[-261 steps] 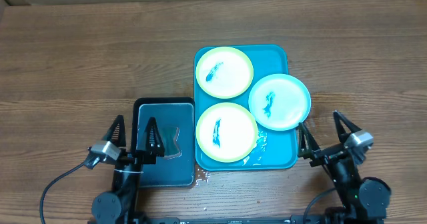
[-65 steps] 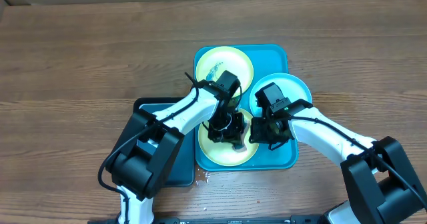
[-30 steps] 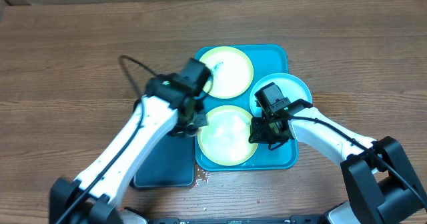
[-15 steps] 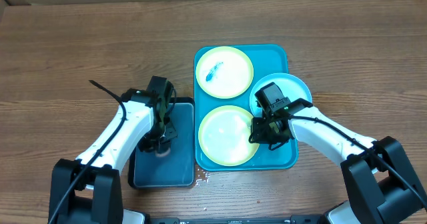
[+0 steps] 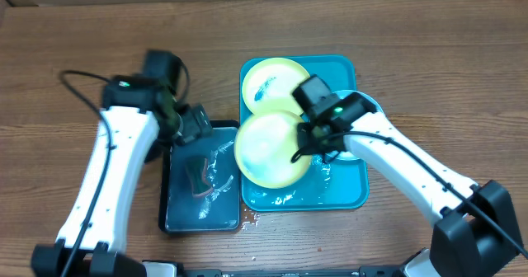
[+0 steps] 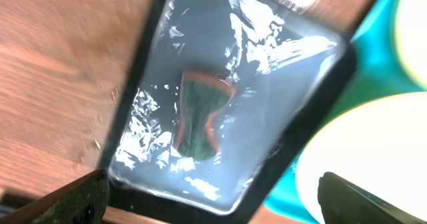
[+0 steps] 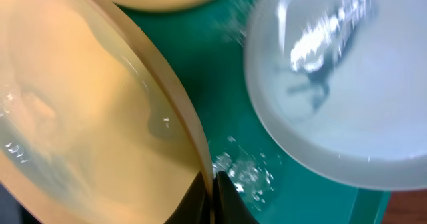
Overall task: Clean dirty plates on tray and stack at the side
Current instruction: 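Grasp the front yellow plate with the right gripper and tilt it over the basin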
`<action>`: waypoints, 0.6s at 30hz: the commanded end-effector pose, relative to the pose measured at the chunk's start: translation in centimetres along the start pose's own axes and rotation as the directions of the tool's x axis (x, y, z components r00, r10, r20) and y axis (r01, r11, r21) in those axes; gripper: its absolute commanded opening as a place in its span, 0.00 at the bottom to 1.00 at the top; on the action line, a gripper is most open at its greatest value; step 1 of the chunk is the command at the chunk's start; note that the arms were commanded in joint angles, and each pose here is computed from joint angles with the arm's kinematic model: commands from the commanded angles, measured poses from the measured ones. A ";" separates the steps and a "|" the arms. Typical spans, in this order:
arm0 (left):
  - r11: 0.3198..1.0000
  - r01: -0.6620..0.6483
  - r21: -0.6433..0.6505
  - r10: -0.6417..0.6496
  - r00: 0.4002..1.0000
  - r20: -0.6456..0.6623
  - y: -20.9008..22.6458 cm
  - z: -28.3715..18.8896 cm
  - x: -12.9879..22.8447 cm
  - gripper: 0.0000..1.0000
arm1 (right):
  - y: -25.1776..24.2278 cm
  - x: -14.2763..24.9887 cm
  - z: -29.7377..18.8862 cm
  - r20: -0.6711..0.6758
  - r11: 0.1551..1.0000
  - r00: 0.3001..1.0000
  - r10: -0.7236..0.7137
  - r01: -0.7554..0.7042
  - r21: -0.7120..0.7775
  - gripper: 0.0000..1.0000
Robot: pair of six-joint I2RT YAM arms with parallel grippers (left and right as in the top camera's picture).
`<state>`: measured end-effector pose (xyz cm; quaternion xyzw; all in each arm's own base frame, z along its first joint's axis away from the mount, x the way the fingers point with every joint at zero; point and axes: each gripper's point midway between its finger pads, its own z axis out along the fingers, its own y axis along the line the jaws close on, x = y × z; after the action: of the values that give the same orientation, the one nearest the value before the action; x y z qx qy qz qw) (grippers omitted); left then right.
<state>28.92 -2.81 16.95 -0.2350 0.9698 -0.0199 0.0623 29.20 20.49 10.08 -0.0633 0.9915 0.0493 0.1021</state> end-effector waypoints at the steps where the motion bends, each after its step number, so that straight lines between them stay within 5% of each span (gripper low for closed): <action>1: 0.997 -0.013 0.077 0.003 0.991 0.135 -0.1 -5.1 -2.4 1.00 | 2.1 -2.3 -3.0 0.169 0.994 0.981 -0.097 0.085 0.074 0.04; 8: 0.992 0.009 0.130 -0.043 0.964 0.262 0.9 -10.3 -4.9 1.00 | 7.2 -2.9 -5.2 0.401 0.949 0.871 -0.284 0.195 0.248 0.04; 18: 0.987 0.016 0.159 -0.059 0.962 0.268 0.8 -10.9 -5.2 1.00 | 12.1 -1.2 -10.0 0.609 0.885 0.663 -0.436 0.193 0.423 0.04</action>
<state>31.67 0.29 27.32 -0.2557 0.9442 -0.0570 0.1997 26.09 32.22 17.72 -0.2250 0.8821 -0.0679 0.4082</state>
